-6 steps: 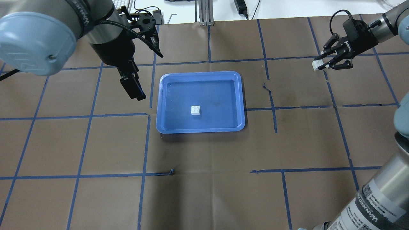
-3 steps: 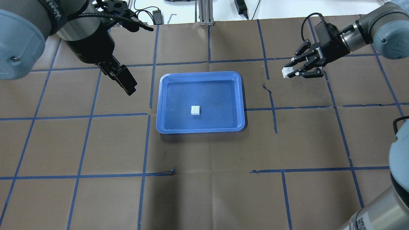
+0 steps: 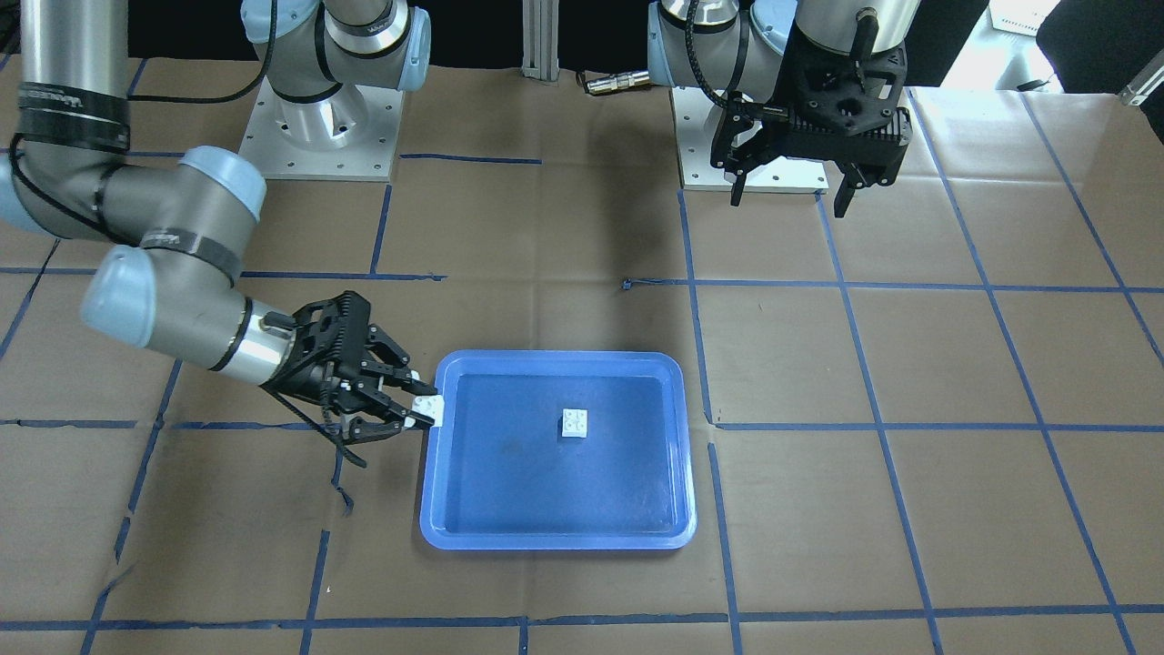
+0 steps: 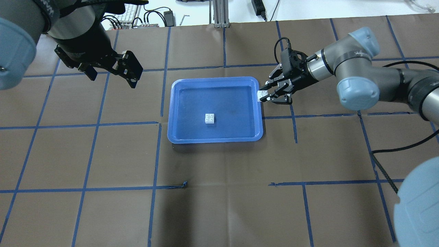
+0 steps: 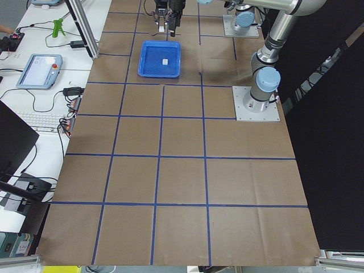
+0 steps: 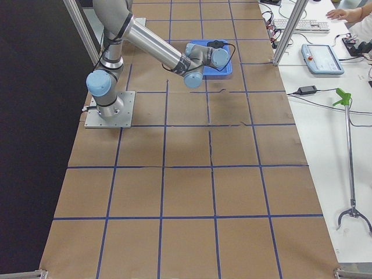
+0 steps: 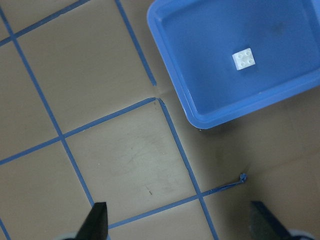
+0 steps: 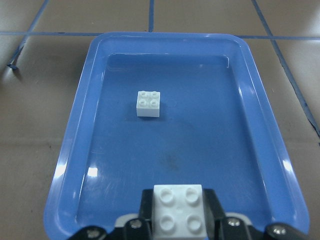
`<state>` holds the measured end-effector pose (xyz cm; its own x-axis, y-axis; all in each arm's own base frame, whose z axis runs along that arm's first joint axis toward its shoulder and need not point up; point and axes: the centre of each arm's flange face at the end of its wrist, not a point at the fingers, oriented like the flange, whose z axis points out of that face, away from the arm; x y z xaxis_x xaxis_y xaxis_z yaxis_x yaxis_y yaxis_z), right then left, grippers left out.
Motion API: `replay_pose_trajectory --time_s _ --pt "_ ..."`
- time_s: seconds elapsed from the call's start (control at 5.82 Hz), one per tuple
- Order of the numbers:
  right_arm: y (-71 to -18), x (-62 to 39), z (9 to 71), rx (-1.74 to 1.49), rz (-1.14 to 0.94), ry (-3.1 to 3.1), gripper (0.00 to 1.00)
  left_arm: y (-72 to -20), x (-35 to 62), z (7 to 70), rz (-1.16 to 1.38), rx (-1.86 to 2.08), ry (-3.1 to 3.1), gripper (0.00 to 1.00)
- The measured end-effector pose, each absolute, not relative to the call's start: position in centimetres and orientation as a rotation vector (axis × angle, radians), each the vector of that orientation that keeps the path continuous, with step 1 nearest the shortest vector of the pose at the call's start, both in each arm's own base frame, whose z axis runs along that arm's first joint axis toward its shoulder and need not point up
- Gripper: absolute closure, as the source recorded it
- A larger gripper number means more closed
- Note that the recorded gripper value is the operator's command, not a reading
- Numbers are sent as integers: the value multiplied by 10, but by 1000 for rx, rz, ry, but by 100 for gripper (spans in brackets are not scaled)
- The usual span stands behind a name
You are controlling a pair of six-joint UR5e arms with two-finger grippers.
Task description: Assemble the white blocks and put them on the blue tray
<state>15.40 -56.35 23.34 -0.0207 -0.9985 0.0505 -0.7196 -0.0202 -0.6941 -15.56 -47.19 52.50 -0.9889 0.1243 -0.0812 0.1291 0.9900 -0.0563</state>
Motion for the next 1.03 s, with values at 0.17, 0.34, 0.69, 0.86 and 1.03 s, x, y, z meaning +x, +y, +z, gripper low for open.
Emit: replay_pose_trajectory --time_s 0.17,0.34,0.69,0.86,1.03 --pt "-545 190 222 -1761 -802 1827 71 -471 -156 524 -99 52 3068 1" --pt "-532 217 208 -1731 -811 1855 71 -472 -154 524 -95 -5 3095 1" --pt "-526 244 171 -1704 -800 1890 71 -473 -136 525 -90 -82 3135 1" --pt "-525 253 157 -1696 -795 1898 71 -470 -132 525 -90 -97 3134 0" --pt "-522 261 150 -1690 -792 1901 71 -470 -129 525 -92 -103 3133 1"
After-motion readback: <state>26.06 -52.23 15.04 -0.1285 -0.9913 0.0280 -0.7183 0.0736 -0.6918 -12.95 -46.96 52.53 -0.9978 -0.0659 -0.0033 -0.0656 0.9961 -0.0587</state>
